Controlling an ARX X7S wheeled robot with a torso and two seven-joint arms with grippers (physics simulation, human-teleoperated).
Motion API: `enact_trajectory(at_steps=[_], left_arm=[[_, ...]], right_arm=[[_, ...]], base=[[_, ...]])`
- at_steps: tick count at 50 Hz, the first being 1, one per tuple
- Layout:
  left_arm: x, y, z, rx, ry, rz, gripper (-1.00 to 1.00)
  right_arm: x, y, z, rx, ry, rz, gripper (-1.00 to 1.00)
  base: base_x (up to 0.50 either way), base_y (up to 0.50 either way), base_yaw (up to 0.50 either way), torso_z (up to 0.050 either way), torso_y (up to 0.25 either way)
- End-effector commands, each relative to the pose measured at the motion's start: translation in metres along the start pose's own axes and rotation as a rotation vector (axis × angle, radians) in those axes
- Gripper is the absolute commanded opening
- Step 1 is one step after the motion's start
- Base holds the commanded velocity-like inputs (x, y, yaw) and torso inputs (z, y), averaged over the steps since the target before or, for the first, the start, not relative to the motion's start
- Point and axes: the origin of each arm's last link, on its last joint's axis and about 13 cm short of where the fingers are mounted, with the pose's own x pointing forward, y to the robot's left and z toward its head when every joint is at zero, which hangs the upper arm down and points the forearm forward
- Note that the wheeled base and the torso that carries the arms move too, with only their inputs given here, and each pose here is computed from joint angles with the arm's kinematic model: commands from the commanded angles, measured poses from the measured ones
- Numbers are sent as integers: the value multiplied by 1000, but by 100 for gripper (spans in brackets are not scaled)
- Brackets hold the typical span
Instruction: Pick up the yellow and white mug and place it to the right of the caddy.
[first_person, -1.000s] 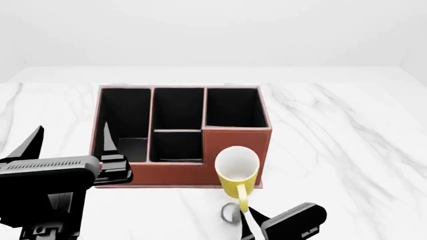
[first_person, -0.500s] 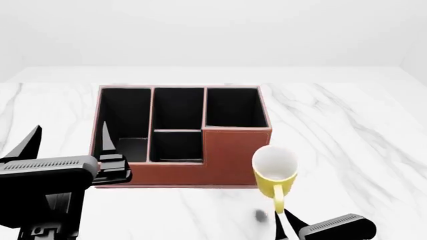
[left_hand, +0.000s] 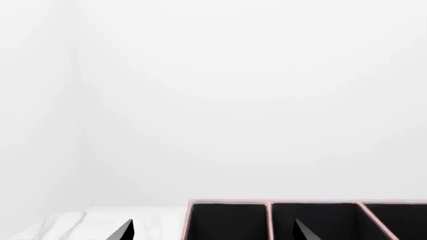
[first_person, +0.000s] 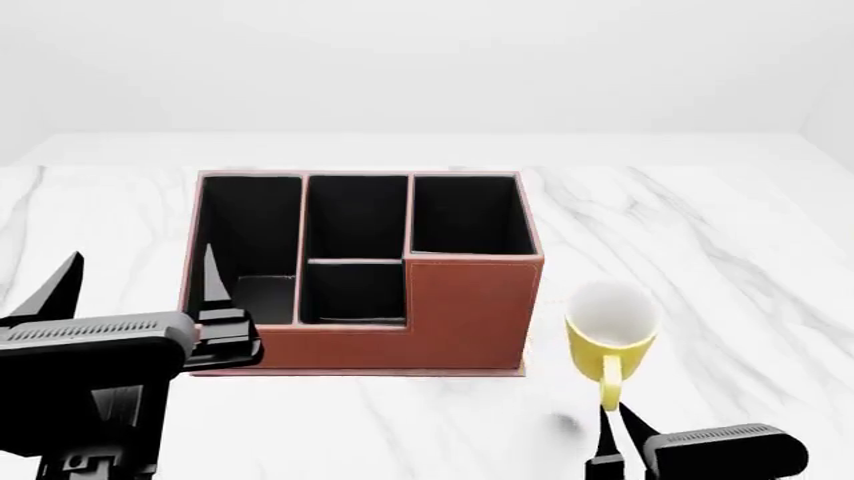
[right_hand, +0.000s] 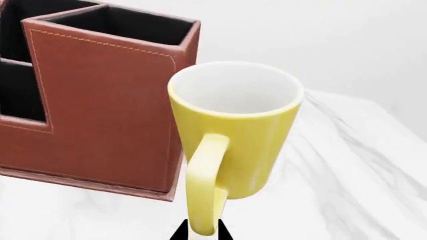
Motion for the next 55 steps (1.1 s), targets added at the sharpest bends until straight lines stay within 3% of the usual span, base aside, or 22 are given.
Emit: enact_trajectory(at_steps=[1, 19, 55], left_arm=[[1, 0, -1, -1, 2, 1, 100], [1, -1, -4, 3, 7, -3, 100], [1, -1, -4, 4, 7, -6, 100]], right_arm=[[18, -5, 5, 13, -49, -34, -100], [58, -11, 5, 83, -56, -16, -100], [129, -20, -1, 111, 2, -15, -100]], base=[[0, 0, 0, 0, 0], [0, 0, 0, 0, 0], [0, 0, 0, 0, 1]])
